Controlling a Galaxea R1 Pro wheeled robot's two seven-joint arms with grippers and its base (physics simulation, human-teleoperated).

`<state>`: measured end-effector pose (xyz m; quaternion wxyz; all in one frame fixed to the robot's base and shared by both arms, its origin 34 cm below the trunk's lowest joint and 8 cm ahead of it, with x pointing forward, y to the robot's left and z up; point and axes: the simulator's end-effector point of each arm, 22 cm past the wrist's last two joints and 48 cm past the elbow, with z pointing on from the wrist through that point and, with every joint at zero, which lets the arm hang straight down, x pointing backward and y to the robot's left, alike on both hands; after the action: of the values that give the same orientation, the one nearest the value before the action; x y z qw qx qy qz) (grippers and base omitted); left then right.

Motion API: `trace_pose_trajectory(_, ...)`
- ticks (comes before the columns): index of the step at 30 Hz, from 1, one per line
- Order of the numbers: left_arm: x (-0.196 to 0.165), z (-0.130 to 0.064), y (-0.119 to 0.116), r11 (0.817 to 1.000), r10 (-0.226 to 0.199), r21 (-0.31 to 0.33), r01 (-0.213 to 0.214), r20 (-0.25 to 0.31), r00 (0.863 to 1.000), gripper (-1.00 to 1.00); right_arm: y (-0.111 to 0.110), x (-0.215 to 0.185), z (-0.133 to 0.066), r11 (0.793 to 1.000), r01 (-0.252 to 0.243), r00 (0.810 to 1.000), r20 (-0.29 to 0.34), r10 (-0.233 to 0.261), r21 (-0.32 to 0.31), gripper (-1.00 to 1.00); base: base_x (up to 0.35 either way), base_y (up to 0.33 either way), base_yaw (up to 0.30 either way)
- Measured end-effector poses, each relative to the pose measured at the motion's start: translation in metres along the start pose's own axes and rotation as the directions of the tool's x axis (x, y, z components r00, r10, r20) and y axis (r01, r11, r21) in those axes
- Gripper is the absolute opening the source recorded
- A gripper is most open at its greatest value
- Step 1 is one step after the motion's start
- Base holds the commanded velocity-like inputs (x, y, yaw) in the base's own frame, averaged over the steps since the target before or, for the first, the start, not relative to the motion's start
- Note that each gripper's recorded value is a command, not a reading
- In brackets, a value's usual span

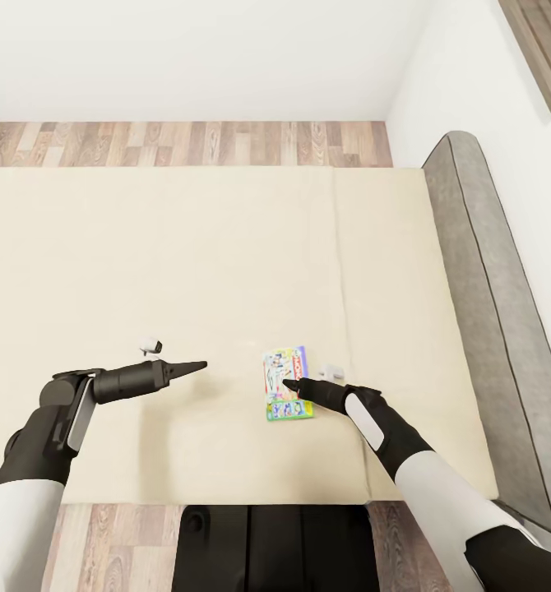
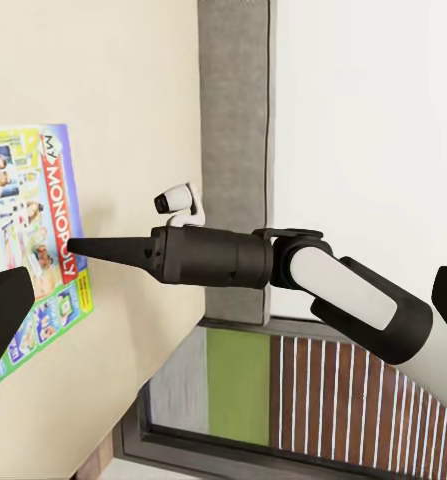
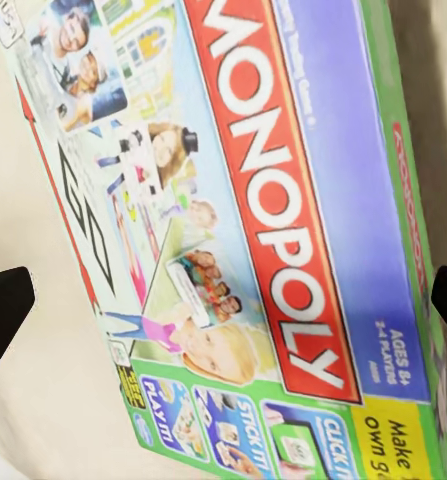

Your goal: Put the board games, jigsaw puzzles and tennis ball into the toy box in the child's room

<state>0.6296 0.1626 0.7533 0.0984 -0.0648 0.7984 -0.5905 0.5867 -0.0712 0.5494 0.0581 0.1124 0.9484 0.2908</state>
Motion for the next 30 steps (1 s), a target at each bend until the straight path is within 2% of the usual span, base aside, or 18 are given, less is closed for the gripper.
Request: trace_pose_trajectory(30, 0.0003, 0.0005, -0.0002, 1.000, 0.000, 0.001, 0.000, -0.001, 1.000, 1.00, 0.0001, -0.0004, 0.0000, 1.000, 0.000, 1.000, 0.002, 0.000, 0.000, 1.00, 0.000, 0.071, 0.000)
